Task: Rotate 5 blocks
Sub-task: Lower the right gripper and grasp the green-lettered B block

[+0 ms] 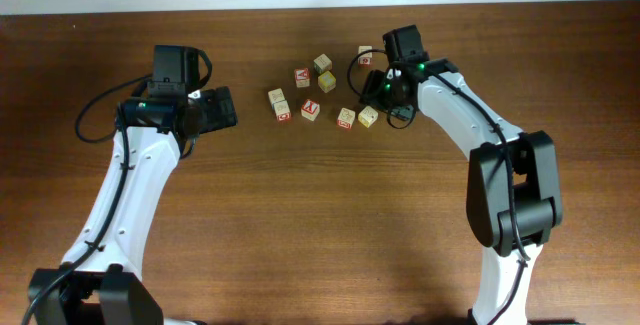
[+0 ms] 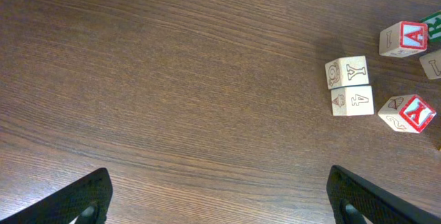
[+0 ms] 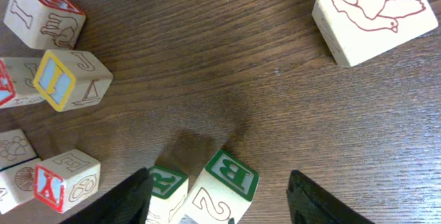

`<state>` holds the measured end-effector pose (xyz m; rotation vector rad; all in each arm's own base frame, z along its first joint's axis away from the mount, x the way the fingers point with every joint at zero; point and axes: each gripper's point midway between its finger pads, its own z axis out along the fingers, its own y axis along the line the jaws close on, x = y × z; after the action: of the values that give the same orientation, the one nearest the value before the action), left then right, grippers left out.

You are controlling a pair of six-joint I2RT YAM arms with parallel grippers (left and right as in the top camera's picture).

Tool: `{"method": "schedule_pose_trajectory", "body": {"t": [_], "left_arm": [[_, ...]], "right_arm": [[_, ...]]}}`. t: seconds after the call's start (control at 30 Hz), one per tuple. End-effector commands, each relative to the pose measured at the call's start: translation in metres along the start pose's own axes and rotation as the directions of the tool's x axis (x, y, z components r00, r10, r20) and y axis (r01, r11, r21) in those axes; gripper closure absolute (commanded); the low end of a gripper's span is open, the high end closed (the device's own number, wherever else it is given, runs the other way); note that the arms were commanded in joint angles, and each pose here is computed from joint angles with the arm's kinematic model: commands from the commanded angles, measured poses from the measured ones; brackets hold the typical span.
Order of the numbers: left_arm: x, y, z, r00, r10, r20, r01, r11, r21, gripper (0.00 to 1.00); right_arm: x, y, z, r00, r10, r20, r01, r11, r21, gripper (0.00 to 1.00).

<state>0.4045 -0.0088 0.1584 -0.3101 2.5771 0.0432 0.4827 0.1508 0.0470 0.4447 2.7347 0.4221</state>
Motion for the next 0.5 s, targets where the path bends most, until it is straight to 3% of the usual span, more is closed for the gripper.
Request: {"method": "schedule_pose_trajectory", "body": {"t": [0.0,0.17,0.47], "left_arm": [[-0.009,0.002,-0.003,1.000,-0.016,0.023,0.016,1.000,-0.010,0.01],[-0.009,0.002,-0.003,1.000,-0.016,0.024,0.017,1.000,-0.010,0.01],[-0.008,0.002,-0.003,1.000,-0.016,0.019,0.016,1.000,-0.011,0.01]], "right_arm": [[0.007,0.008,0.008,1.000,-0.014,-0.003,0.014,1.000,0.012,0.38],[0.014,0.012,0.011,0.999,-0.038,-0.001,0.038,0.998,0.041,0.46],[0.025,0.004,0.011,1.000,-0.016,0.004,0.015,0.991,0.132,0.49]]}}
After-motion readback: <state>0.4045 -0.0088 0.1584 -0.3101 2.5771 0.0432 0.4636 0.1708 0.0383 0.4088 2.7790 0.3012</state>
